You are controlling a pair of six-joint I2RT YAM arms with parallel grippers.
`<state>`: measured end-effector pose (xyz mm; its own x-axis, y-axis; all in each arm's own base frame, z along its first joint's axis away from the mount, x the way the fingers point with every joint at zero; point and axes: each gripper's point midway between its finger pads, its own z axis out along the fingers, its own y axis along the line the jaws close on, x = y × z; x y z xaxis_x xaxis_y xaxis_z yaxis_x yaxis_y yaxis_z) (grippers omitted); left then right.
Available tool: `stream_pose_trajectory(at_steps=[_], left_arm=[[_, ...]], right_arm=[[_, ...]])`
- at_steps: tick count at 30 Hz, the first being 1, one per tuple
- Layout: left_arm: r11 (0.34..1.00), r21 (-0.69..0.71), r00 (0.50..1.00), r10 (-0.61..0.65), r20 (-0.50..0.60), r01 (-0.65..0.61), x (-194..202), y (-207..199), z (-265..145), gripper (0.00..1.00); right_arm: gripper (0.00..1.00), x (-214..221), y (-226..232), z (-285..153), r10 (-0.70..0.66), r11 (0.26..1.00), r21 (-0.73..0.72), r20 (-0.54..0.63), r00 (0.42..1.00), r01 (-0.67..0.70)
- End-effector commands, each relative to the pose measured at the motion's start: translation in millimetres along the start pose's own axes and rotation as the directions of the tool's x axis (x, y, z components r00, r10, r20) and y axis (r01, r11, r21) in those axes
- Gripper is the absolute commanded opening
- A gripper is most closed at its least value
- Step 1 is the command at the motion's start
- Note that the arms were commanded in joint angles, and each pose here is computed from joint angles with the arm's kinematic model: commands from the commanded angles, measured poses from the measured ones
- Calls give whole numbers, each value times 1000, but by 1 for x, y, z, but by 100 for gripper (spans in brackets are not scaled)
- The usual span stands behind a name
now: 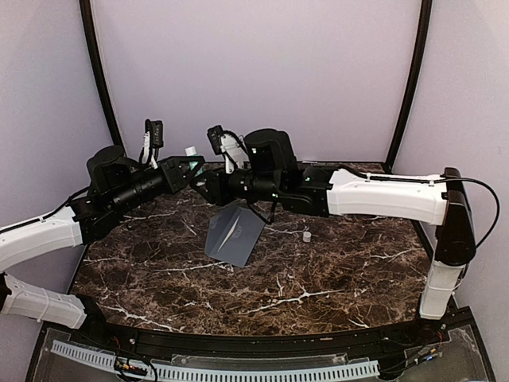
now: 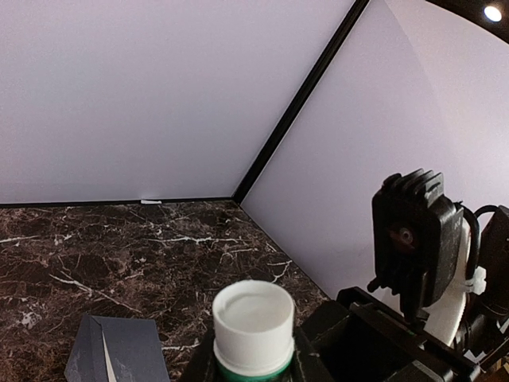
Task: Place the letter into the envelope and seal it
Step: Unscrew the solid glue.
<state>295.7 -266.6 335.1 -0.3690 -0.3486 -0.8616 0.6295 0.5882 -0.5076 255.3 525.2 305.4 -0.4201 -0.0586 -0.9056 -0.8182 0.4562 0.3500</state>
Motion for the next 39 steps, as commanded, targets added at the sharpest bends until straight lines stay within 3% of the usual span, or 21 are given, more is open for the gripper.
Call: stream_pose_trajectory(at_steps=[1,8,12,19,26,32,39], left_arm=[[1000,27,999,9,51,-10,-22,-11,-2,0],[999,33,999,10,52,-11,-23,-12,-4,0],[997,74,999,11,49,-15,-25,-18,-8,0],[945,327,1000,2,12,-6,-19,-51,-21,0],[800,599,997,65,-38,-30,-9,-98,-45,0],[746,665,993,104,-61,-37,-7,-111,-52,0],[750,660,992,110,-61,-43,-6,-110,-50,0]], right_arm=[[35,-6,7,4,-5,1000,-11,12,1000,5],[19,-7,11,-2,-1,999,-38,22,1000,2],[12,-12,21,-15,7,989,-145,46,999,0],[11,-25,46,-48,21,920,-391,105,994,21],[11,-33,76,-85,32,791,-608,149,988,66],[11,-38,85,-104,46,730,-678,170,984,83],[13,-39,82,-101,52,745,-663,171,984,76]])
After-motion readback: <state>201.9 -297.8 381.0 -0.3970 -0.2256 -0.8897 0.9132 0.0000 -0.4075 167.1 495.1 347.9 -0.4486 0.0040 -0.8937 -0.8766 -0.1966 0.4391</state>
